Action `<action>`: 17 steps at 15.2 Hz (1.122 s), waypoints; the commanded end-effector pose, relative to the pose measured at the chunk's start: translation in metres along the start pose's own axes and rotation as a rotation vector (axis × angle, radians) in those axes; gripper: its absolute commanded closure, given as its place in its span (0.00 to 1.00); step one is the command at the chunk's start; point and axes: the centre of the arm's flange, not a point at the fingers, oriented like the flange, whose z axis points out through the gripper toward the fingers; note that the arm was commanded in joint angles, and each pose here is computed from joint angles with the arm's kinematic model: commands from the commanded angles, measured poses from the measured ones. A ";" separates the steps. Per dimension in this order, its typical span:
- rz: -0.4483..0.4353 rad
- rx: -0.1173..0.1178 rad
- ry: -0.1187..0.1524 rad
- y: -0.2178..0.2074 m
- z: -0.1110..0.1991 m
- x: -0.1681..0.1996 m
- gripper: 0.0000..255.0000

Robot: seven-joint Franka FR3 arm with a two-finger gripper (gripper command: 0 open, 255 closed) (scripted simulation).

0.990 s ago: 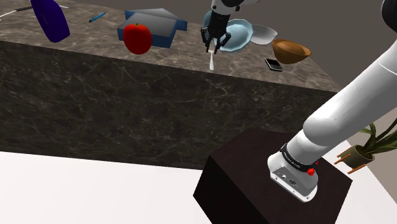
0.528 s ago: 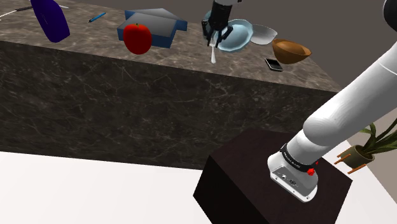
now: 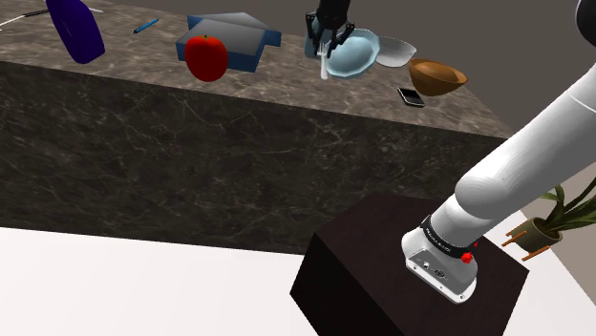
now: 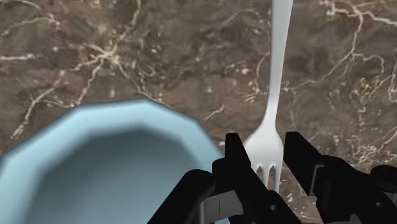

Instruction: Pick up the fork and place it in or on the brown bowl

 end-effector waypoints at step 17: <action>0.000 0.000 0.000 -0.002 -0.093 0.006 1.00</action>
